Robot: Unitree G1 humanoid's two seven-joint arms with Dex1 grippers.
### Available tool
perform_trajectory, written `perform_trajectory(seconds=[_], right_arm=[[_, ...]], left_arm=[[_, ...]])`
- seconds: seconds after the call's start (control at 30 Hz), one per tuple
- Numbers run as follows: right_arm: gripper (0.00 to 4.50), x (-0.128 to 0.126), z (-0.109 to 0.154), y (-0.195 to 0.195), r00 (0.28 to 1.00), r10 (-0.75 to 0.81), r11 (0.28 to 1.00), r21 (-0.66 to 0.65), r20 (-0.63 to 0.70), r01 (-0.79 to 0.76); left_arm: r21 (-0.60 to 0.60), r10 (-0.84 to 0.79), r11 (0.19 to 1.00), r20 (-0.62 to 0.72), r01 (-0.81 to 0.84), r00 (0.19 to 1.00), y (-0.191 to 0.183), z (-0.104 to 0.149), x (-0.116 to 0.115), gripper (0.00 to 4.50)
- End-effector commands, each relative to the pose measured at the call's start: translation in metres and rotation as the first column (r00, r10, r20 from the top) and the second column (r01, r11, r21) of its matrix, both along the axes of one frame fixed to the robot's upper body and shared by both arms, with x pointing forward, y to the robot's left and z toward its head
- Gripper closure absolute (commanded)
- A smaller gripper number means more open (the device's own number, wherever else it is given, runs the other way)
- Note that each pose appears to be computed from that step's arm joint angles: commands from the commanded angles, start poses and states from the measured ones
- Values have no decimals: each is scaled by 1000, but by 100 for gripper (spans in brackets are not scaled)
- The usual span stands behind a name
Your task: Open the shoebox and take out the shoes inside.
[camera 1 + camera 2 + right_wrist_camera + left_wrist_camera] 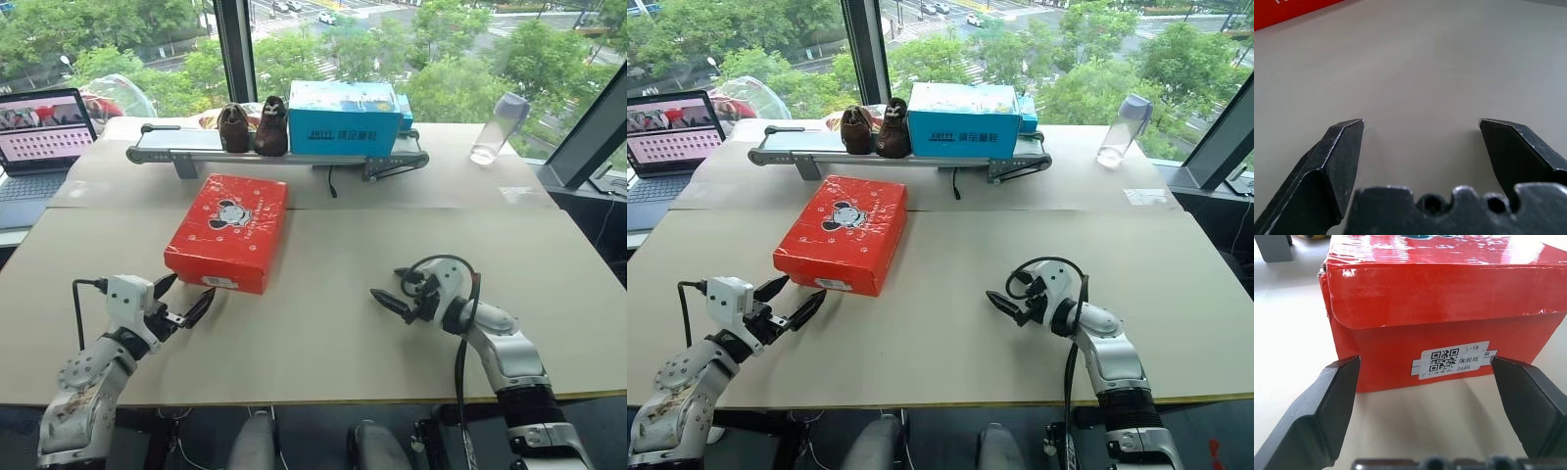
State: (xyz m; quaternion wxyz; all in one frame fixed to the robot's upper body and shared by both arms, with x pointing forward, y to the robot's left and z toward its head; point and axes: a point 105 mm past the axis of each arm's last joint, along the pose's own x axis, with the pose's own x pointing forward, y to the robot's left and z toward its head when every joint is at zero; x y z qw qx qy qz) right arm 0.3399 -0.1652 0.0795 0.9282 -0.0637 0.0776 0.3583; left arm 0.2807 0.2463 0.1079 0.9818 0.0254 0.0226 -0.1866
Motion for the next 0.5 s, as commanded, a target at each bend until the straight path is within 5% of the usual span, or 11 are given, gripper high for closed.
perform_trajectory(seconds=[0.03, 0.17, 0.27, 0.5], right_arm=[[1, 5, 17, 3, 998, -2, 1000, 26, 59, 1], [1, 17, 36, 27, 995, 31, 999, 33, 97, -34], [66, 26, 42, 39, 994, 28, 999, 24, 109, -31], [308, 46, 37, 54, 993, 11, 997, -76, 118, -2]], left_arm=[[-2, 52, 999, 58, -52, 997, 21, 18, 5, 0], [-10, 164, 987, 90, -163, 982, 62, 40, 19, 0], [1, 170, 985, 112, -171, 979, 70, 48, 28, 62], [108, 200, 972, 99, -211, 975, 85, 48, 53, 317]])
